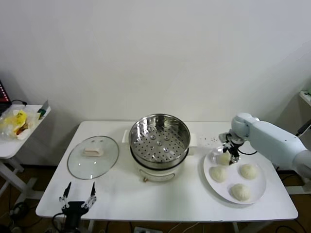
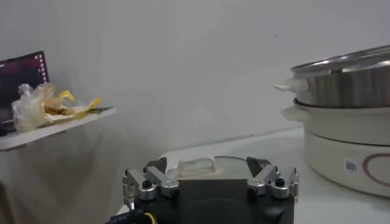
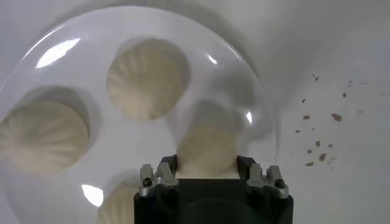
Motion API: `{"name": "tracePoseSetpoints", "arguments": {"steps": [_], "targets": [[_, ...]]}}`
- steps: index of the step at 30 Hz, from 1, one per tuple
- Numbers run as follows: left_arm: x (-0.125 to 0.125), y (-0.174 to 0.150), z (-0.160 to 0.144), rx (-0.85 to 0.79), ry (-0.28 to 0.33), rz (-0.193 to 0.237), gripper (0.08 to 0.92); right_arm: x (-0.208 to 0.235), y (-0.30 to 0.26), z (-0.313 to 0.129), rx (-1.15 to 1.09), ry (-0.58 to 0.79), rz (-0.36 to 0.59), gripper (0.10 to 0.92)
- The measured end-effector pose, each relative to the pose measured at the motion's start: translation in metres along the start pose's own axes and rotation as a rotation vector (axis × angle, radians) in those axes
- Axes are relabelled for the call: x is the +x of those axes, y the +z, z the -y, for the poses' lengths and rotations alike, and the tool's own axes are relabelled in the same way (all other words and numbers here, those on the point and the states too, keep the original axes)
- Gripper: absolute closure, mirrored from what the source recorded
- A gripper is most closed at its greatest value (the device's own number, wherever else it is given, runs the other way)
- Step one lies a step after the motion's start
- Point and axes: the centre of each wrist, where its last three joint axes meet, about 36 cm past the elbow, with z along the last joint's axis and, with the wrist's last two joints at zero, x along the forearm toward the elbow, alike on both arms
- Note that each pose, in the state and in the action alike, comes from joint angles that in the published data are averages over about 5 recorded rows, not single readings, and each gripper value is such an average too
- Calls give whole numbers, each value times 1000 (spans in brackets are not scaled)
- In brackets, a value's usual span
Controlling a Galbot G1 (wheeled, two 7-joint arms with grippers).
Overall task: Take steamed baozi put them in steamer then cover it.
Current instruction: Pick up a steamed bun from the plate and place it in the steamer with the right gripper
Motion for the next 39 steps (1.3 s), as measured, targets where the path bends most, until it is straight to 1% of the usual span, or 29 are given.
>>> {"name": "tracePoseSetpoints", "arguments": {"steps": [7, 12, 15, 19, 23, 27, 33, 39], "targets": [[2, -1, 2, 1, 2, 0, 177, 93, -31, 43, 229, 87, -37, 378], [5, 1, 4, 2, 6, -5, 177, 161, -74, 72, 442, 161, -87, 377], [7, 3, 4, 2, 8, -9, 177, 190, -108, 86, 581, 192, -121, 377], [10, 3, 4, 1, 9, -11, 177, 214, -158, 98, 759, 223, -163, 378], [10, 1, 4, 0, 12, -9, 177, 223, -205, 107, 912, 243, -198, 377], [10, -1, 4, -1, 15, -6, 177, 218, -246, 112, 1038, 251, -221, 372], [9, -3, 2, -7, 12, -1, 177, 191, -292, 112, 1170, 239, -240, 369], [8, -3, 0, -7, -11, 5, 177, 154, -318, 106, 1253, 207, -249, 369]]}}
